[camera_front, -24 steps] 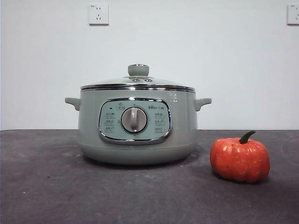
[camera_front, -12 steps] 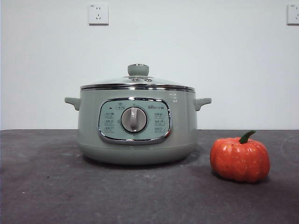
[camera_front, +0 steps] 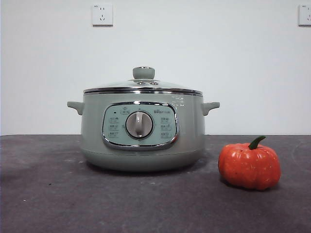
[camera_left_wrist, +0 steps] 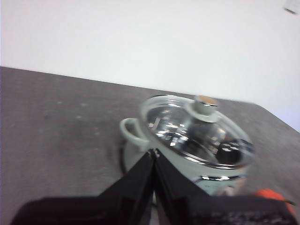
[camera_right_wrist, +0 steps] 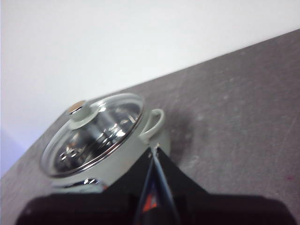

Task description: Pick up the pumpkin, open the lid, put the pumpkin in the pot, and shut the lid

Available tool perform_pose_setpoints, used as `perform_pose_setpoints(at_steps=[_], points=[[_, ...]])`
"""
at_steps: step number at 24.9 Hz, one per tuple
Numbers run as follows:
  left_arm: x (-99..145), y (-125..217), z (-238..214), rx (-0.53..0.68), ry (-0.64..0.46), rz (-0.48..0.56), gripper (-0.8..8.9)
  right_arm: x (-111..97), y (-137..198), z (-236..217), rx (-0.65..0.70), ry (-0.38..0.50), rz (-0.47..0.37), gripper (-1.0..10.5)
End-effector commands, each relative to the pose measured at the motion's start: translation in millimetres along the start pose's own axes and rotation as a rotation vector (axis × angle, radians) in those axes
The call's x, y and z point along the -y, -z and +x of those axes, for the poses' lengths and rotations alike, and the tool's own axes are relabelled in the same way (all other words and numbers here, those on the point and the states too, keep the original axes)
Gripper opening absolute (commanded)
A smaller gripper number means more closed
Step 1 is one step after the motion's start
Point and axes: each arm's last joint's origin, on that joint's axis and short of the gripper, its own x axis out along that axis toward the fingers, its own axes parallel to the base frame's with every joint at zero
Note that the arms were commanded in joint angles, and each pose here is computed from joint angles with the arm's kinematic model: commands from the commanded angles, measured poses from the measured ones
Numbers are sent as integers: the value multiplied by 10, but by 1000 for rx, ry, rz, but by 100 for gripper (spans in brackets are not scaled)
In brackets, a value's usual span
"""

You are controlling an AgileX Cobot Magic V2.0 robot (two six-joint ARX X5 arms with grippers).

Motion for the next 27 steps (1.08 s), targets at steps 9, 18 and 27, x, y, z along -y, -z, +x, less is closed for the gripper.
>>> perform_pose_setpoints(at_steps=[9, 18, 27], points=[[236, -632, 8, -235, 219, 121, -8, -389, -810, -47, -331, -111, -203, -12], [304, -755, -25, -418, 295, 123, -8, -481, -1033, -33, -564, -125, -261, -12], [303, -720, -49, -457, 289, 118, 140, -487, -1012, -34, -589, -133, -262, 104]])
